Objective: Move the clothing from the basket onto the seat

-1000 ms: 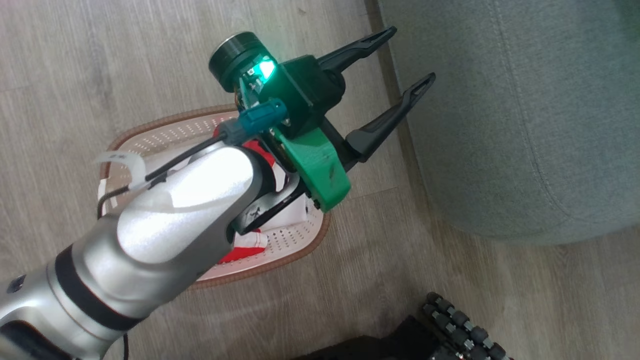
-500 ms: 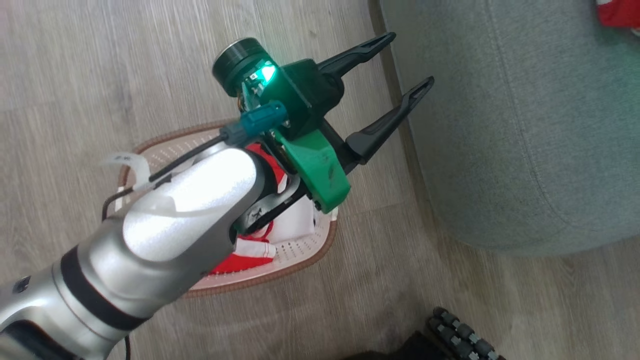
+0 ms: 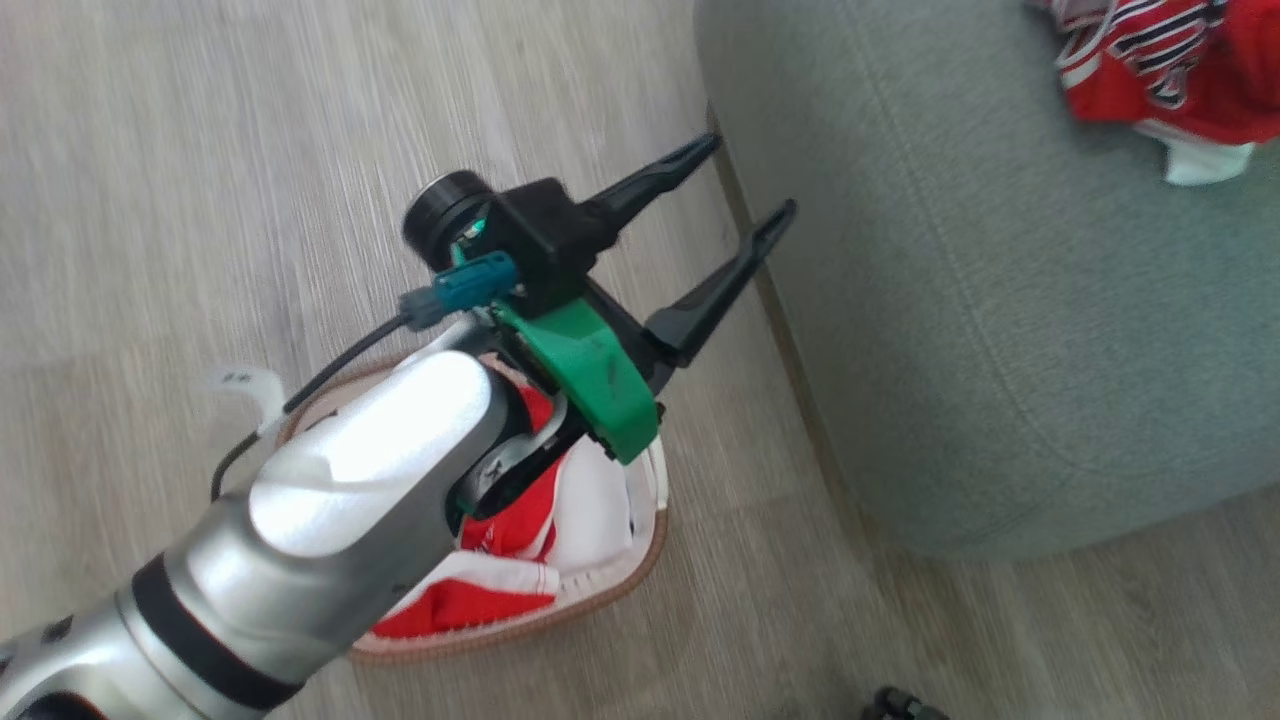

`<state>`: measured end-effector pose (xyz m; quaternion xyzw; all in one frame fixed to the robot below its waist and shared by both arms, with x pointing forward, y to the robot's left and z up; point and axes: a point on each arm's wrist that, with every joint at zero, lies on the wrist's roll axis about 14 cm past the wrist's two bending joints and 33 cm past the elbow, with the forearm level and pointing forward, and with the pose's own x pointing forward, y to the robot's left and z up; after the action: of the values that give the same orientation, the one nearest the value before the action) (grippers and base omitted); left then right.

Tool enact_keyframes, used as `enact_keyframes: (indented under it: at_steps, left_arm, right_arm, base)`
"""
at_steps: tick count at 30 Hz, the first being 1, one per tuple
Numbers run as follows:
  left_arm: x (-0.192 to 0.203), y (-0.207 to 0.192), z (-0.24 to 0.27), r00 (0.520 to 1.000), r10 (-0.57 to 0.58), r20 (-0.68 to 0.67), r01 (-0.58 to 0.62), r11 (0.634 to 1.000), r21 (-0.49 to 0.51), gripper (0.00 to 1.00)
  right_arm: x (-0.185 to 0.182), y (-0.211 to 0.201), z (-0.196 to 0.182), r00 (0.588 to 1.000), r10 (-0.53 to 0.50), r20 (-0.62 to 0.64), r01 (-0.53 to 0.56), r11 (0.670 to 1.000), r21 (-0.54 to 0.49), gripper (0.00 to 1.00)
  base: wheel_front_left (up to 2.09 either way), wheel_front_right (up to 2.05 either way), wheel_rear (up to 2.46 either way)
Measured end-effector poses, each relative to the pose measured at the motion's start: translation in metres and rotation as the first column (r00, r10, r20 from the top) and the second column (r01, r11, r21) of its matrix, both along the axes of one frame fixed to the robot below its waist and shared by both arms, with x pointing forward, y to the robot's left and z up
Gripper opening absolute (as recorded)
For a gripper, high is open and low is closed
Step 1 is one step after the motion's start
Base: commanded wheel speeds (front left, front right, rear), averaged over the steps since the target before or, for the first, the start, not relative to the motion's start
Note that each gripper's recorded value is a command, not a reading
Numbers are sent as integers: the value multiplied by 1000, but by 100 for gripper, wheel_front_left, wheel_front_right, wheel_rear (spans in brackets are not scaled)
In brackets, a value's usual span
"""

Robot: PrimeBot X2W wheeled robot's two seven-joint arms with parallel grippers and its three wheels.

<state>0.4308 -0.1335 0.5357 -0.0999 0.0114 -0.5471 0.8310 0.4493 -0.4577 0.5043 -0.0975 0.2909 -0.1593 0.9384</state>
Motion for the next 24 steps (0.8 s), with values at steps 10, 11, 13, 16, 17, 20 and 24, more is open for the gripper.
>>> enact_keyframes:
  at_steps: [10, 11, 13, 16, 17, 20, 24]
  left_arm:
    - [-18, 20, 28, 995, 91, 32, -90, 996, -19, 100]
    - [-18, 22, 31, 994, 105, 35, -104, 994, -25, 100]
    - [-20, 28, 37, 991, 127, 47, -125, 992, -34, 100]
    - [-20, 40, 43, 983, 174, 56, -171, 984, -46, 100]
    - [-20, 46, 43, 979, 193, 58, -191, 981, -41, 100]
    - [-16, 67, 43, 962, 265, 57, -263, 964, -38, 100]
    - [-15, 97, 39, 935, 350, 56, -350, 937, -21, 100]
  right_arm:
    - [-18, 16, 100, 926, 150, 346, -128, 988, -86, 100]
    - [-19, 18, 108, 910, 158, 383, -136, 987, -85, 100]
    - [-22, 24, 123, 878, 184, 441, -156, 983, -98, 100]
    - [-25, 31, 143, 823, 198, 533, -170, 980, -101, 100]
    - [-25, 33, 147, 805, 197, 560, -172, 980, -98, 100]
    - [-27, 44, 150, 756, 204, 622, -192, 978, -86, 100]
    - [-28, 67, 137, 710, 206, 674, -230, 972, -56, 100]
  base:
    - [0, 0, 0]
    - [0, 0, 0]
    - [0, 0, 0]
    - [0, 0, 0]
    - [0, 0, 0]
    - [0, 0, 0]
    - [0, 0, 0]
